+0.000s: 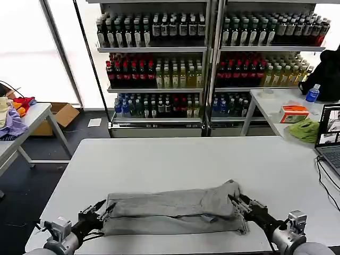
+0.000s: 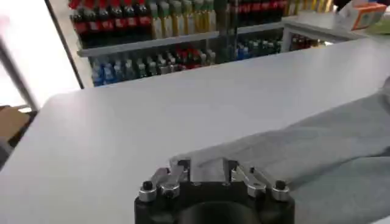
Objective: Fold and organize the clothes.
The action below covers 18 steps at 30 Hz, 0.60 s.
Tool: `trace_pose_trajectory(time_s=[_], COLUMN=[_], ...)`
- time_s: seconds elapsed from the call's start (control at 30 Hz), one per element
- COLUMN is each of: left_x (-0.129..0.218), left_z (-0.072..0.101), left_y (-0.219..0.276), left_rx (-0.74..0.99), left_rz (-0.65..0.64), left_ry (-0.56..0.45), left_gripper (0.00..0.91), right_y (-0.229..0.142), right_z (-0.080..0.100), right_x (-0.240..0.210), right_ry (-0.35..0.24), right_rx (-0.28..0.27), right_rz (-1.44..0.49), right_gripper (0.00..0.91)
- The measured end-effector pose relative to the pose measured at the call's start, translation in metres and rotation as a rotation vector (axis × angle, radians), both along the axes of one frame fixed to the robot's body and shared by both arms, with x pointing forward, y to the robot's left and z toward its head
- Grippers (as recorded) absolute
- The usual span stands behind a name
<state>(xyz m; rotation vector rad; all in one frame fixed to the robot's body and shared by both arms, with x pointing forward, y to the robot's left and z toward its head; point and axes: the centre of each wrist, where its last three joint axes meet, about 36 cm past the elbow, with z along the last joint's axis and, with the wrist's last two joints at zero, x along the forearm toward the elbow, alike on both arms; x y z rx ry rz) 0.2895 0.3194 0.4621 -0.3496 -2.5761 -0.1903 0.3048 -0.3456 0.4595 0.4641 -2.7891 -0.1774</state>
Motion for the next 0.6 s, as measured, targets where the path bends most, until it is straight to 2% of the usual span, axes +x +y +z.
trace_pose_trajectory(time_s=[0.1,0.23,0.43,0.6], left_x=[-0.009,-0.024,-0.037,-0.037], left_z=[0.002,-0.007,-0.032,-0.052], left_y=[-0.003,-0.014,-0.030,-0.043], left_rx=[0.001,-0.016,-0.045,-0.052], left_rz=[0.031,0.078,0.143,0.191], left_ry=[-0.020,-0.057,-0.118,-0.144], left_gripper=[0.907,0.907,0.907,0.907], right_y=[-0.005,-0.011,-0.017,-0.019], right_z=[-0.009,-0.025,-0.052,-0.060], right_x=[-0.003,-0.010,-0.022,-0.028], right_ry=[-0.104,-0.209,-0.280,-0.328], right_rx=[-0.019,-0.033,-0.045,-0.056], right_rz=[-0.023,-0.046,-0.086,-0.105], right_gripper=[0.907,0.907,0.907,0.907])
